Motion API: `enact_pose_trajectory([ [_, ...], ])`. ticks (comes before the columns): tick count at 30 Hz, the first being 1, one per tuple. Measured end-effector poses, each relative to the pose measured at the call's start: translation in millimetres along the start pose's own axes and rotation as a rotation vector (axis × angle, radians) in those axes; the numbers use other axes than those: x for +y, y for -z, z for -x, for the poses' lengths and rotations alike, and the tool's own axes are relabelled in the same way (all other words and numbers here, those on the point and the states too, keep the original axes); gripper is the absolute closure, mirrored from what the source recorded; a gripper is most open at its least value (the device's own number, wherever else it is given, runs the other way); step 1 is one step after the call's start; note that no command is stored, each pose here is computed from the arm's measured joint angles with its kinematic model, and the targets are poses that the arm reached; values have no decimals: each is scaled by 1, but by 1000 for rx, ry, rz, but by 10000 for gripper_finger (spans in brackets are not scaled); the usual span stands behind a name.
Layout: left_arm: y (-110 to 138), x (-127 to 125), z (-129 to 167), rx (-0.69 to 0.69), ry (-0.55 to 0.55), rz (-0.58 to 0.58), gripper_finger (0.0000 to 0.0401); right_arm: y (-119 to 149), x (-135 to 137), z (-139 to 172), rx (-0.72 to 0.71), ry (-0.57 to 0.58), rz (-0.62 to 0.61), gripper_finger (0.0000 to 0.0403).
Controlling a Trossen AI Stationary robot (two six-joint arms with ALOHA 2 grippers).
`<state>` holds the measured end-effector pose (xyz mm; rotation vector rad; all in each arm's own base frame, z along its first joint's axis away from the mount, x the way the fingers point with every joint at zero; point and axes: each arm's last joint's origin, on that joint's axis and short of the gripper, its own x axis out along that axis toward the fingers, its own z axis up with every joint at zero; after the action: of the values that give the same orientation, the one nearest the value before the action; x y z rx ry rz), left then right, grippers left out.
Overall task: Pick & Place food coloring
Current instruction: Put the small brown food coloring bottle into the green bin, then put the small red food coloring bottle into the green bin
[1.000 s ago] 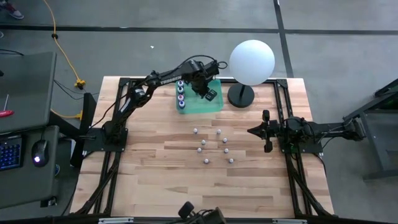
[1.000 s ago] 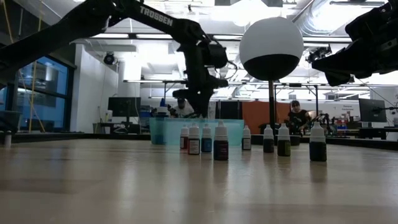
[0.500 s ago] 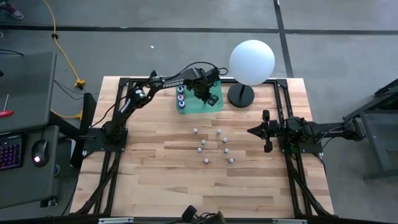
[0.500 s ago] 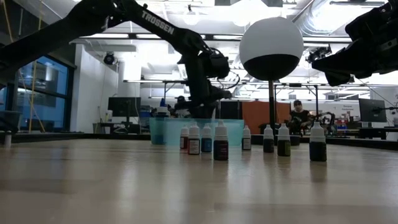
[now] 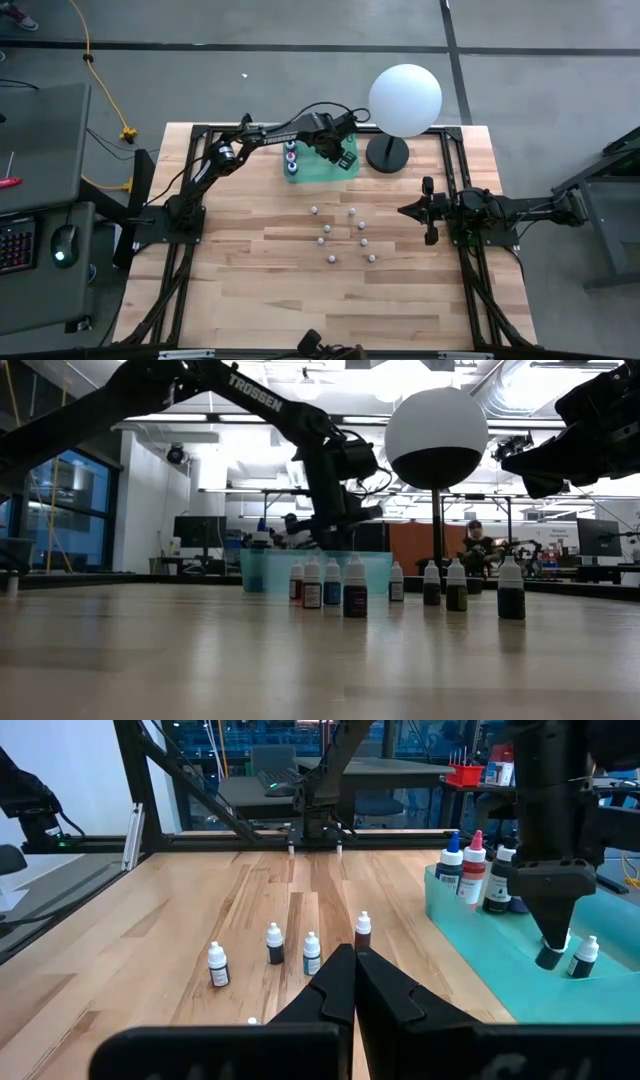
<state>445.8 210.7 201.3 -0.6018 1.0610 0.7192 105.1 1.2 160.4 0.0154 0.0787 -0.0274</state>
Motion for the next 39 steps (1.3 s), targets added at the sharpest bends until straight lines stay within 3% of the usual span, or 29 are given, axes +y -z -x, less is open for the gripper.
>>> enact_pose_trajectory([
  [8, 0, 0, 0, 12, 20, 0, 346, 0, 0, 0, 0, 0, 0, 402],
  [19, 11, 2, -13, 77, 51, -1, 288, 0, 0, 0, 1, 0, 0, 402],
  [27, 17, 4, -20, 105, 50, -6, 286, 0, 0, 0, 1, 0, 0, 402],
  [39, 11, -2, -6, 96, 50, -54, 285, 0, 0, 0, 0, 0, 0, 402],
])
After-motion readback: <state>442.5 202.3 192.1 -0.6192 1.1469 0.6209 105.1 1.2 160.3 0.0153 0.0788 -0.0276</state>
